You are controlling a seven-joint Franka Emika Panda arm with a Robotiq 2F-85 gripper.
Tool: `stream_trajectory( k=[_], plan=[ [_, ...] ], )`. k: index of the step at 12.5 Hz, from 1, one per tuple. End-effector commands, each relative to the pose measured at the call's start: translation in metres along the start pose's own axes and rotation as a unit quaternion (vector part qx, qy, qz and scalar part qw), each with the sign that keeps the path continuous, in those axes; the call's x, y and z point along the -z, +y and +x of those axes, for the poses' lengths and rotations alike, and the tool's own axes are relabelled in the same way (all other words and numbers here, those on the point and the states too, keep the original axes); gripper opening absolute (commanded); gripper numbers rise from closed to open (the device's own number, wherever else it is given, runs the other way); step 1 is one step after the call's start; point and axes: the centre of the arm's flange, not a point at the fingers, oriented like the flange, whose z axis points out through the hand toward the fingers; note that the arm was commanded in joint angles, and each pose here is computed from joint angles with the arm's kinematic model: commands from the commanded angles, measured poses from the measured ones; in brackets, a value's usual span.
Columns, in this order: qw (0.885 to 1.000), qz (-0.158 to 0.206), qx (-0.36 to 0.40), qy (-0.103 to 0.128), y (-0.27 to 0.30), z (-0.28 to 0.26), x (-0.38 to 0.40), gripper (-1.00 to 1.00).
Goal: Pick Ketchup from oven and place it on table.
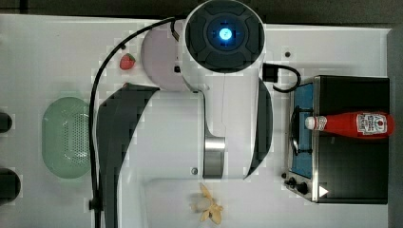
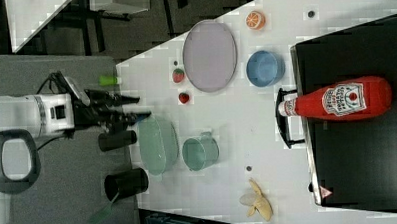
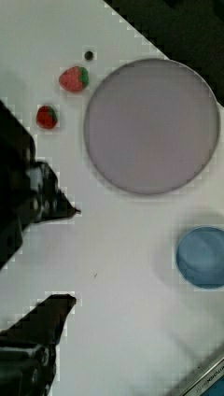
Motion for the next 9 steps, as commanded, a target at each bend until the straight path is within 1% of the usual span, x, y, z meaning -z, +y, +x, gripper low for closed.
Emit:
stream_trajectory(
  k=[1,3,6,9],
  plan=[
    [0.998,0.018,-0.040,0.034,0.120,-0.075,0.108,0.59],
    [0.998,0.018,-0.042,0.033,0.122,-0.074,0.108,1.00],
    [0.998,0.022,-0.060,0.029,0.135,-0.059,0.106,1.00],
    [0.994,0.029,-0.106,0.018,0.164,-0.019,0.094,1.00]
  ],
)
